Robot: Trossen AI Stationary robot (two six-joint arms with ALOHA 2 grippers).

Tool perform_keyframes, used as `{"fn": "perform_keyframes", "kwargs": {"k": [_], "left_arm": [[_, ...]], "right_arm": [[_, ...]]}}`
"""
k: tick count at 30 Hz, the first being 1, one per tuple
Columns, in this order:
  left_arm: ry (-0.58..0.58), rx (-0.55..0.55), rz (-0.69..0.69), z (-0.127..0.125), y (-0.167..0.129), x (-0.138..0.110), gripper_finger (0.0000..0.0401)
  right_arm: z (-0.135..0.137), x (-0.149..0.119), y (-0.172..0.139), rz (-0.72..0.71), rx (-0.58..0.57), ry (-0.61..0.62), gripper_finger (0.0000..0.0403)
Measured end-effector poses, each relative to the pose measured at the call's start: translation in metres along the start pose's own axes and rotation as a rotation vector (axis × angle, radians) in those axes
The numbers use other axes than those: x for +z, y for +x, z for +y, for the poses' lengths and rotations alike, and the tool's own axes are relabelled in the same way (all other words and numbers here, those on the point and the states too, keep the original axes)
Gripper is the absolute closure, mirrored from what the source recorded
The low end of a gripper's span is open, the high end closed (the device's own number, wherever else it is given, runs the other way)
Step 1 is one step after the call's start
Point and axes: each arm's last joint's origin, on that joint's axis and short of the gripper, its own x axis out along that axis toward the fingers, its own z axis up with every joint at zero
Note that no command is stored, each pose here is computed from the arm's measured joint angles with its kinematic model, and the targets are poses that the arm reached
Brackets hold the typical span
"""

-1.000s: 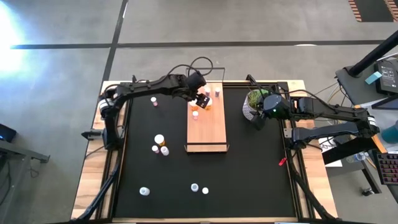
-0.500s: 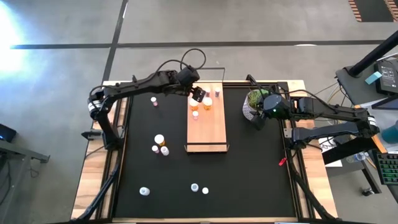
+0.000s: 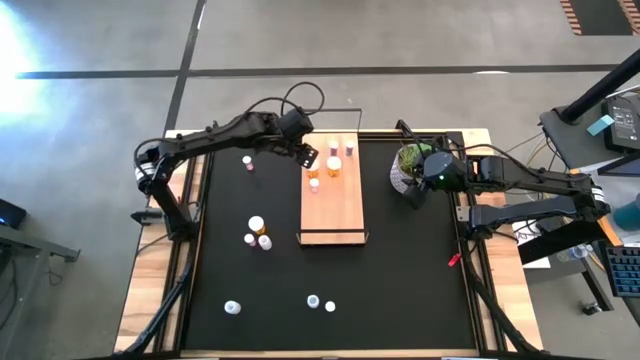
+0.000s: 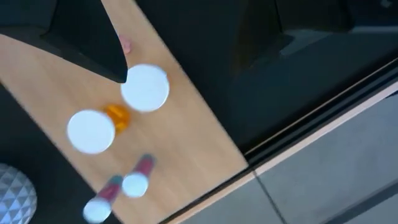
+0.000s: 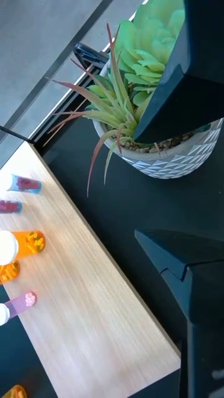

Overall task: Pick and place medicine bottles onto shelf by color
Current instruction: Put the top pink pill bottle on the shelf aligned with the pink pill bottle

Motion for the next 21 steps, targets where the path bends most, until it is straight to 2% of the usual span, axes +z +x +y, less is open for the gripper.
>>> {"fn": "perform_keyframes", "kwargs": {"k": [9,16,21], "left_arm": [[-0.118,0.107,0.159,0.015,-0.015,-0.019,0.0126],[-0.122,0.155,0.191,0.022,-0.019,-0.027,0.0126],[-0.137,0.206,0.192,0.025,-0.010,-0.035,0.0126]], "right_arm": [[0.000,0.000,0.000,0.000,0.000,0.000,0.0177],[0.000,0.000,0.000,0.000,0.000,0.000,0.0177],[0.000,0.000,0.000,0.000,0.000,0.000,0.0177]]}}
